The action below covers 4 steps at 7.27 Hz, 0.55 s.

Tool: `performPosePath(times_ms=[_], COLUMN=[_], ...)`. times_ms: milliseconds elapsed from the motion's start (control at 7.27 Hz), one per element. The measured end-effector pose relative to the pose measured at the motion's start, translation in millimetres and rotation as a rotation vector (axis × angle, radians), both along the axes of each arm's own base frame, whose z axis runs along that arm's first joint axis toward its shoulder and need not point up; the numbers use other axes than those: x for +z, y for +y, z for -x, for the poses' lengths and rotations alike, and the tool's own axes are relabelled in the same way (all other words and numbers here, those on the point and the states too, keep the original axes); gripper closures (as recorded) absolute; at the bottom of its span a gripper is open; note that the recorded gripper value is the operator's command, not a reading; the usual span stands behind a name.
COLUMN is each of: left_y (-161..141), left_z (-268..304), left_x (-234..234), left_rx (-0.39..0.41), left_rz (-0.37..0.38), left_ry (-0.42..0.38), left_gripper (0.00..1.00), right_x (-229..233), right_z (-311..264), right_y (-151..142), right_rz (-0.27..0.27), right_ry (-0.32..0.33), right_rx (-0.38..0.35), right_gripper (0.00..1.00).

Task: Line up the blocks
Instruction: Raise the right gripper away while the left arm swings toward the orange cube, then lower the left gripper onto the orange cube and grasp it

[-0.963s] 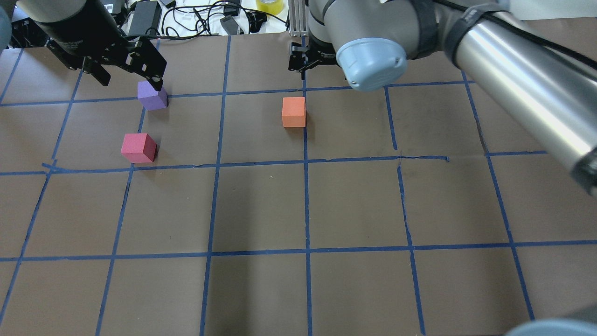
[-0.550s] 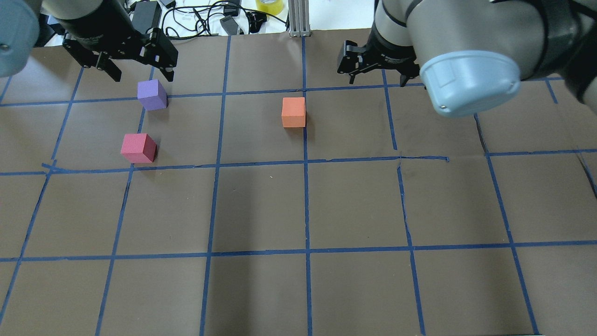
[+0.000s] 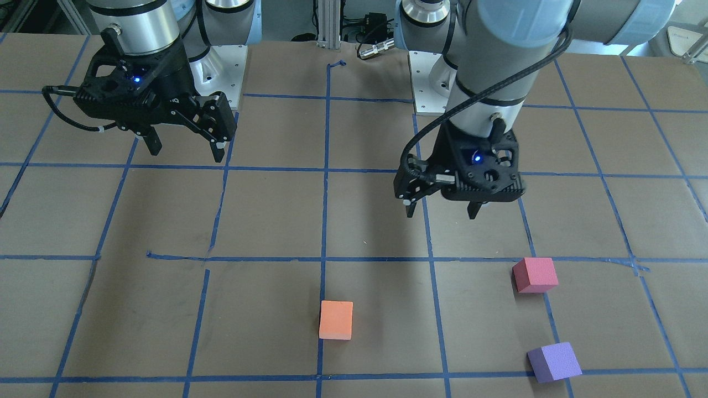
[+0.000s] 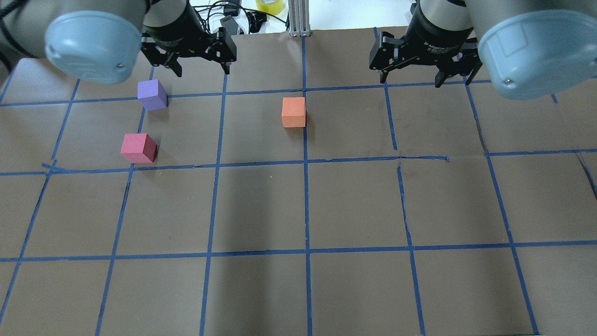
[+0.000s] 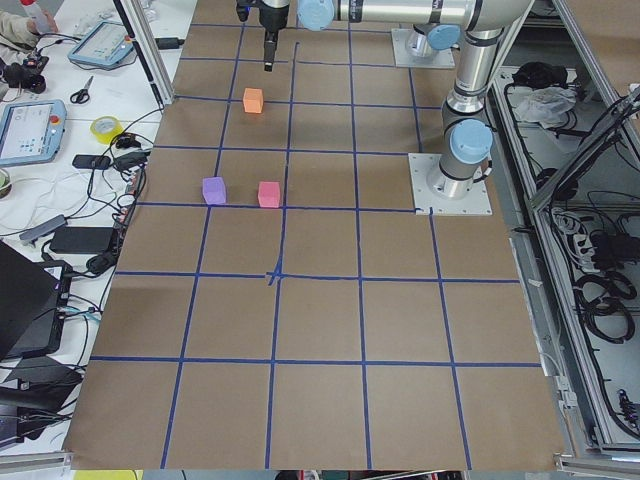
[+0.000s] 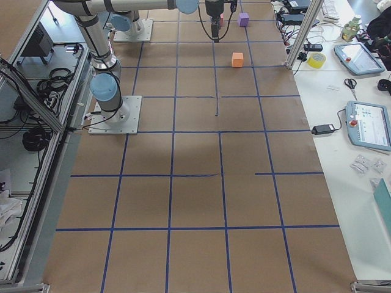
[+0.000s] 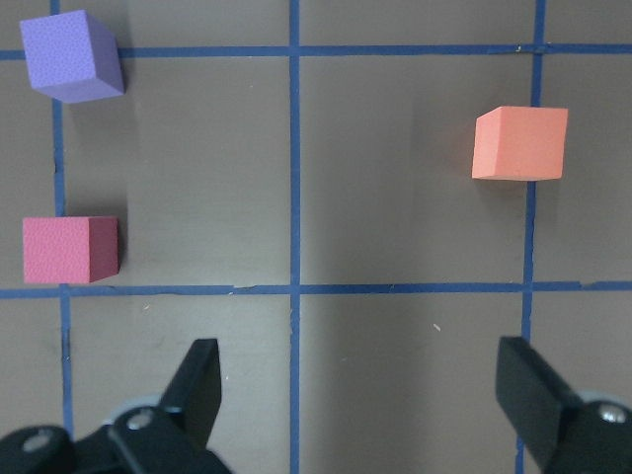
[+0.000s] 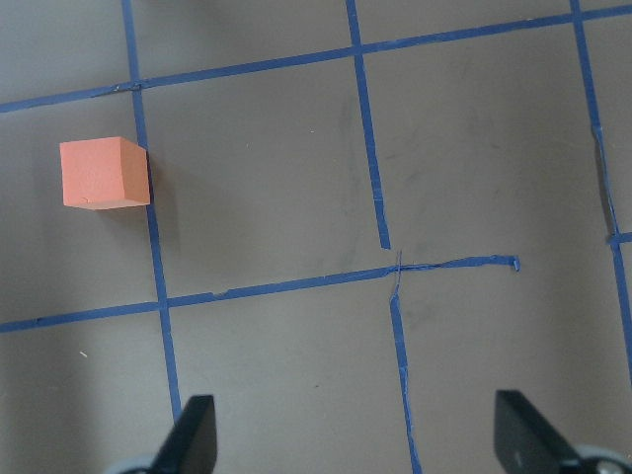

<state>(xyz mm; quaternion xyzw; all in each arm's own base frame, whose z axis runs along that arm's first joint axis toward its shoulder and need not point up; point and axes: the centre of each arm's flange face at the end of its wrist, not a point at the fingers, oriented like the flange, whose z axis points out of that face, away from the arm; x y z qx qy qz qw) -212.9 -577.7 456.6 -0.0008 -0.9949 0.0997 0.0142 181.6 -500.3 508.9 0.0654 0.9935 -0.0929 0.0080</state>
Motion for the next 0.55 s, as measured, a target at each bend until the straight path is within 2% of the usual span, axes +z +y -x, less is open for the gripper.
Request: performPosePath(times_ms=[550], left_y=[-54], left_z=[67], left_x=[-117], left_rx=[0.009], left_rz=[0.004], left_ry=[0.048], left_gripper=[0.00], right_x=[3], right_z=[0], right_y=[-7], right_rz=[0.003], right_ry=[0.011], right_rx=[0.064], right_gripper=[0.00])
